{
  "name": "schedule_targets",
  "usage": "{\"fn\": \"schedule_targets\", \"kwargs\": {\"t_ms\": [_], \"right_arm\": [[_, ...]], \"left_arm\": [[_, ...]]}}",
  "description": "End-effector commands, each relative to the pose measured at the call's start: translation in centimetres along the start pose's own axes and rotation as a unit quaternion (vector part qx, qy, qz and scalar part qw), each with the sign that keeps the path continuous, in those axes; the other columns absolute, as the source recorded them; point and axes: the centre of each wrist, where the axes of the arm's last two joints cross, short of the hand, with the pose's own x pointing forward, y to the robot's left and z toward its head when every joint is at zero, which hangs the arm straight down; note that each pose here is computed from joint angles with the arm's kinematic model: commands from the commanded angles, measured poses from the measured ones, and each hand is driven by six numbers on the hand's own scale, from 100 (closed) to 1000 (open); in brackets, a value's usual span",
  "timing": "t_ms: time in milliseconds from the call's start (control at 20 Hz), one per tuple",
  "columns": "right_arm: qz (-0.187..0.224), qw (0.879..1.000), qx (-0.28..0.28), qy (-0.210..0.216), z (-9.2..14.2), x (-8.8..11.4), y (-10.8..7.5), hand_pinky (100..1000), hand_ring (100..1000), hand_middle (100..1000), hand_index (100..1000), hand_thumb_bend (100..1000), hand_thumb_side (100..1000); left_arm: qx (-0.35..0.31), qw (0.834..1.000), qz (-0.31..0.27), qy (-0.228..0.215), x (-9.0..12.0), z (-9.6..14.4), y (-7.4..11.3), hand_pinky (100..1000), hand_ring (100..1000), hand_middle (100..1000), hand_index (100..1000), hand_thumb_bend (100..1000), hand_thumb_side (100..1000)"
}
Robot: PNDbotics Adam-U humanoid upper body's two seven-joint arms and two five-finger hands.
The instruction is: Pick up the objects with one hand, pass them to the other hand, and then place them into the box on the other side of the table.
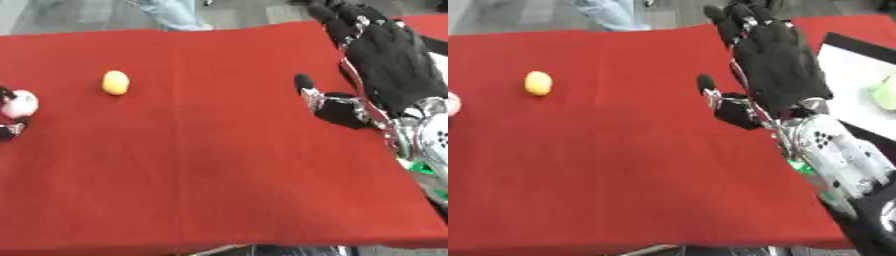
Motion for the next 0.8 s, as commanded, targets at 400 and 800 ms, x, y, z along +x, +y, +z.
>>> {"fn": "schedule_targets", "kwargs": {"t_ms": [400,800], "right_arm": [[0.008,1.000,-0.010,0.003,0.1,-0.4,-0.6,399,811,782,940,253,366],[0.012,1.000,0.003,-0.019,0.1,-0.1,-0.6,441,819,795,941,363,348]], "left_arm": [[0.076,0.989,0.081,-0.100,-0.9,-3.7,6.8,626,431,354,575,100,164],[0.060,0.968,0.121,-0.212,4.2,-6.7,8.6,643,420,342,570,100,267]]}}
